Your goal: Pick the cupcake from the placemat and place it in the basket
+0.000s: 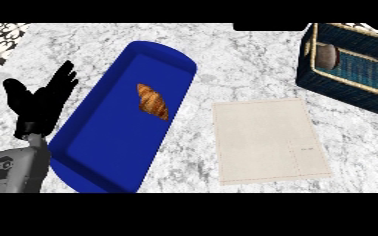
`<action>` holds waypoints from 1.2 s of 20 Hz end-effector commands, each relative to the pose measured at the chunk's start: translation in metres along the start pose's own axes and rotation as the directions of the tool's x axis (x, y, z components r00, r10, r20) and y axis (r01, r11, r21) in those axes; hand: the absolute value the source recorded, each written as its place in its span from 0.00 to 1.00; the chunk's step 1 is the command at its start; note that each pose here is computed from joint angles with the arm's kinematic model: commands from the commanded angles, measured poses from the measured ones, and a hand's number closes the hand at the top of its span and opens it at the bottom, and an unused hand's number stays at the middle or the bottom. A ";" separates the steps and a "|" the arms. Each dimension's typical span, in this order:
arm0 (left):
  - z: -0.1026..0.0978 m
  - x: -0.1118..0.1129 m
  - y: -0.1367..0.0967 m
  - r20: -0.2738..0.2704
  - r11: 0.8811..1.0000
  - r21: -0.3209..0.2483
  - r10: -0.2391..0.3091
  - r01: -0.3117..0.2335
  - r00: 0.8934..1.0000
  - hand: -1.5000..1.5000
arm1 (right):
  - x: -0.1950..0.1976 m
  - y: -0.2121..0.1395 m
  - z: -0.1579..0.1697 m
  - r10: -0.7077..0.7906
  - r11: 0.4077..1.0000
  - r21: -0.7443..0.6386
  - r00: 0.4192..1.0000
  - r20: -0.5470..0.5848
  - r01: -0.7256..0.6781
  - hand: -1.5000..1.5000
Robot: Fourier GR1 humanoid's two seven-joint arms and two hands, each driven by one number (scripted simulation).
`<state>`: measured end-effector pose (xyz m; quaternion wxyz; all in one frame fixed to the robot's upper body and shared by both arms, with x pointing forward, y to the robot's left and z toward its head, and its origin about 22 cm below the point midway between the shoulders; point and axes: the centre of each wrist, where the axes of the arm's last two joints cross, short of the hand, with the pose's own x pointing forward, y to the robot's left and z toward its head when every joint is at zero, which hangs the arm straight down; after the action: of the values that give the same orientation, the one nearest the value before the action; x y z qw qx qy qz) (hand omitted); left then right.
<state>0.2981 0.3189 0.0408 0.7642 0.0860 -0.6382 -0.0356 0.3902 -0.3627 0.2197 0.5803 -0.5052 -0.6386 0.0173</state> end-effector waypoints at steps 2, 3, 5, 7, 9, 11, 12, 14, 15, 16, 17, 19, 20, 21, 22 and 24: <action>0.009 0.001 -0.007 -0.007 1.000 0.001 -0.008 0.008 1.000 0.50 | -0.018 -0.005 -0.003 -0.070 0.997 0.020 0.996 0.055 0.069 0.00; -0.008 0.013 -0.012 0.003 1.000 0.001 0.012 -0.012 1.000 0.50 | 0.009 0.004 -0.008 -0.113 0.993 -0.011 0.993 0.040 0.113 0.00; 0.005 0.000 -0.014 -0.005 1.000 -0.018 0.004 -0.004 1.000 0.50 | -0.015 -0.025 -0.020 -0.161 0.983 -0.093 0.987 -0.013 0.159 0.00; 0.007 0.001 0.004 0.002 1.000 -0.009 0.005 -0.005 1.000 0.50 | -0.008 -0.033 -0.022 -0.291 0.945 -0.175 0.955 -0.066 0.276 0.00; 0.007 0.002 -0.011 -0.018 1.000 -0.010 0.013 -0.013 1.000 0.50 | -0.031 -0.051 -0.023 -0.357 0.913 -0.247 0.929 -0.098 0.325 0.00; 0.012 -0.012 -0.013 0.000 1.000 0.017 0.011 -0.011 1.000 0.50 | -0.040 -0.094 -0.027 -0.428 0.872 -0.297 0.900 -0.078 0.389 0.00; 0.013 -0.010 -0.001 -0.003 1.000 0.011 0.004 -0.004 1.000 0.50 | -0.053 -0.080 -0.022 -0.448 0.865 -0.311 0.886 -0.120 0.395 0.00; 0.010 0.006 -0.001 0.000 1.000 0.029 0.006 -0.006 1.000 0.50 | -0.066 -0.130 -0.027 -0.462 0.865 -0.276 0.880 -0.109 0.419 0.00; 0.010 0.008 -0.005 0.001 0.999 0.033 -0.006 0.006 1.000 0.50 | -0.074 -0.143 -0.020 -0.461 0.865 -0.278 0.880 -0.110 0.418 0.00; 0.018 -0.012 0.017 -0.008 1.000 0.023 -0.008 0.009 1.000 0.50 | -0.094 -0.154 -0.021 -0.452 0.875 -0.256 0.883 -0.124 0.412 0.00; 0.016 -0.007 -0.008 -0.011 1.000 0.006 0.001 0.000 1.000 0.50 | -0.094 -0.178 -0.022 -0.459 0.871 -0.259 0.880 -0.125 0.417 0.00; 0.012 0.001 0.002 -0.020 0.999 0.035 -0.001 0.002 1.000 0.50 | -0.118 -0.192 -0.011 -0.458 0.882 -0.205 0.874 -0.162 0.424 0.00; 0.008 -0.012 0.003 -0.037 0.999 0.039 -0.008 0.009 0.999 0.50 | -0.140 -0.200 -0.003 -0.434 0.893 -0.203 0.889 -0.147 0.403 0.00; 0.003 0.000 -0.003 -0.014 0.999 0.044 0.010 -0.009 1.000 0.50 | -0.132 -0.215 -0.005 -0.404 0.913 -0.130 0.901 -0.158 0.387 0.00; 0.011 0.003 0.002 -0.012 1.000 -0.001 0.006 -0.006 1.000 0.50 | -0.156 -0.213 -0.003 -0.418 0.907 -0.127 0.892 -0.172 0.401 0.00; 0.008 0.004 0.005 -0.014 0.999 0.043 0.017 -0.017 1.000 0.50 | -0.176 -0.245 0.013 -0.411 0.911 -0.103 0.899 -0.155 0.399 0.00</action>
<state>0.2880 0.3213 0.0406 0.7683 0.0933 -0.6328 -0.0254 0.2419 -0.5591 0.2401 0.6005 -0.3920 -0.6697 -0.1929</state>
